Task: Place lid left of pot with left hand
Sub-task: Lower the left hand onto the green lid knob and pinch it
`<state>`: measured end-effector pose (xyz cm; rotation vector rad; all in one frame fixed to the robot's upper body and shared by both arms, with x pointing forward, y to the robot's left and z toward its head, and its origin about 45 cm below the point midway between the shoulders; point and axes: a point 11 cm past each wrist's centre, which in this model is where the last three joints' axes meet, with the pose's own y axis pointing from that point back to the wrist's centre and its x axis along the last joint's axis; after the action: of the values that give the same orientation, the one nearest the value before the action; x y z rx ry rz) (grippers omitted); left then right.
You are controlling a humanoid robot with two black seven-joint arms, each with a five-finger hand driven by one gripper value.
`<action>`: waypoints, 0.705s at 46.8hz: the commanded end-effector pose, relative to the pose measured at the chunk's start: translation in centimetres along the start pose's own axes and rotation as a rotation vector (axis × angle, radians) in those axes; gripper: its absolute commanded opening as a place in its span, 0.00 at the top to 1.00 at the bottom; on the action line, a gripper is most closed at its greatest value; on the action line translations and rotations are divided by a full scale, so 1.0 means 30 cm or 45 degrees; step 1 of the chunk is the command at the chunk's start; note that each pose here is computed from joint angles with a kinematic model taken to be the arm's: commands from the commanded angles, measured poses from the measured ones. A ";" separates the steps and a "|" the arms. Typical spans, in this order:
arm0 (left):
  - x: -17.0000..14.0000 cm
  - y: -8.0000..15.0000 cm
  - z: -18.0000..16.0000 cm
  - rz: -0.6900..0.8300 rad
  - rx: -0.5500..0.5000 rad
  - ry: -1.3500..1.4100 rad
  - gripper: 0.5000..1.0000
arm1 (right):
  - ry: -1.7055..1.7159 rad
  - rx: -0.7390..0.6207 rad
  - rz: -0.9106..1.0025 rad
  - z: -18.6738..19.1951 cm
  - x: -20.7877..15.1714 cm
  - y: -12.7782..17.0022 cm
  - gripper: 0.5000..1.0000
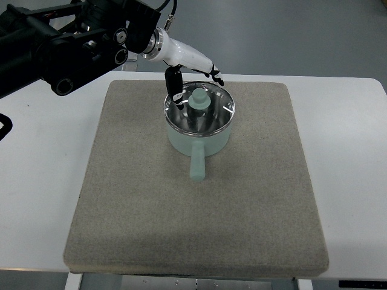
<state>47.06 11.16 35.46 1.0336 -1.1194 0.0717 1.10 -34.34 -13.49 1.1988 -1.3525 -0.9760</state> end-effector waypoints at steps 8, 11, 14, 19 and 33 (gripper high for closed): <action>-0.001 -0.008 0.008 -0.005 -0.001 -0.012 0.30 | 0.000 -0.001 0.000 0.001 0.000 0.000 0.16; -0.001 -0.009 0.010 -0.005 -0.002 -0.015 0.34 | 0.000 0.001 0.000 -0.002 0.000 0.000 0.16; -0.004 -0.010 0.009 -0.007 0.000 -0.016 0.35 | 0.000 -0.002 0.002 0.002 0.001 0.000 0.16; -0.006 -0.011 0.008 -0.009 0.000 -0.017 0.37 | 0.002 0.000 0.000 0.001 0.000 0.000 0.16; -0.009 -0.013 0.013 -0.008 -0.007 -0.014 0.51 | 0.000 0.001 0.000 -0.002 0.000 0.000 0.16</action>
<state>46.88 10.80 35.01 1.0342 -1.1253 0.0579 1.08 -34.35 -13.49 1.1984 -1.3524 -0.9759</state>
